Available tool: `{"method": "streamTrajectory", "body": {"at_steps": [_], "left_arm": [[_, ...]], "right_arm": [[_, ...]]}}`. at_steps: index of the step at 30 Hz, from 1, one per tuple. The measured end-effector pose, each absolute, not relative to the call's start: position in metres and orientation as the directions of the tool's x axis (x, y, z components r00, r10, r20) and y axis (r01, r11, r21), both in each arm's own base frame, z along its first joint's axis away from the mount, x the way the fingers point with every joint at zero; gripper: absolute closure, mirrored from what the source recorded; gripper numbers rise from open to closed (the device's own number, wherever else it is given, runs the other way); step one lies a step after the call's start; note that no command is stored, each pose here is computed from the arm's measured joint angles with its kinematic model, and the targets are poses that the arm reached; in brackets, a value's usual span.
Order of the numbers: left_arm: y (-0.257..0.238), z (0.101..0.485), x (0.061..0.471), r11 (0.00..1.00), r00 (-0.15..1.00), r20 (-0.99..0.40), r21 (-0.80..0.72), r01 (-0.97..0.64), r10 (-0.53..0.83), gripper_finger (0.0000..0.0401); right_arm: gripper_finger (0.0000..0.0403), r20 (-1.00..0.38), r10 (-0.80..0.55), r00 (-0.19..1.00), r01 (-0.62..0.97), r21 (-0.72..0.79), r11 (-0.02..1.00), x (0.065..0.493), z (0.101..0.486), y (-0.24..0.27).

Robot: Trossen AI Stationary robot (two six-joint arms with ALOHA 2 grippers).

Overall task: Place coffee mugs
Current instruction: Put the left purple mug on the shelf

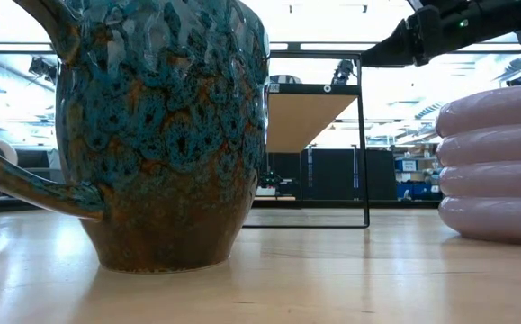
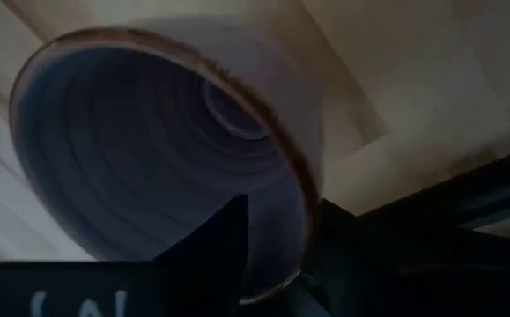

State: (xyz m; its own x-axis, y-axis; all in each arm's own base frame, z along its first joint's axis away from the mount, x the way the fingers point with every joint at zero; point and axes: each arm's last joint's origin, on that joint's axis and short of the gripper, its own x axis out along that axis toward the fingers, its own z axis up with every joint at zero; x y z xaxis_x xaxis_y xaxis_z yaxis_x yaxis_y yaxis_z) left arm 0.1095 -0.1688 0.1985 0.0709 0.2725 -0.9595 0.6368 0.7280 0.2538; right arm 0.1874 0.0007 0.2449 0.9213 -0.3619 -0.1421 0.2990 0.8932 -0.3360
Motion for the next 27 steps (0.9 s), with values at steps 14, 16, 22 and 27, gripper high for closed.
{"method": "streamTrajectory", "body": {"at_steps": [14, 16, 22, 27], "left_arm": [[-0.148, 0.211, 0.142, 0.817, 0.046, -0.979, 0.19, 0.544, 0.197, 0.0378], [-0.14, 0.22, 0.15, 0.864, 0.061, -0.984, 0.174, 0.472, 0.165, 0.0376], [-0.105, 0.265, 0.178, 0.984, 0.186, -0.98, 0.101, 0.144, 0.073, 0.0378], [-0.063, 0.309, 0.199, 0.979, 0.279, -0.957, 0.018, -0.205, 0.076, 0.0378]], "right_arm": [[0.0221, -0.167, -0.342, 0.925, 0.281, -0.31, 0.908, 0.187, 0.242, 0.001], [0.0222, -0.166, -0.342, 0.925, 0.281, -0.31, 0.908, 0.187, 0.242, 0.001], [0.0222, -0.165, -0.342, 0.925, 0.281, -0.311, 0.908, 0.187, 0.243, 0.001], [0.0222, -0.161, -0.343, 0.926, 0.281, -0.315, 0.907, 0.187, 0.243, 0.001]]}}
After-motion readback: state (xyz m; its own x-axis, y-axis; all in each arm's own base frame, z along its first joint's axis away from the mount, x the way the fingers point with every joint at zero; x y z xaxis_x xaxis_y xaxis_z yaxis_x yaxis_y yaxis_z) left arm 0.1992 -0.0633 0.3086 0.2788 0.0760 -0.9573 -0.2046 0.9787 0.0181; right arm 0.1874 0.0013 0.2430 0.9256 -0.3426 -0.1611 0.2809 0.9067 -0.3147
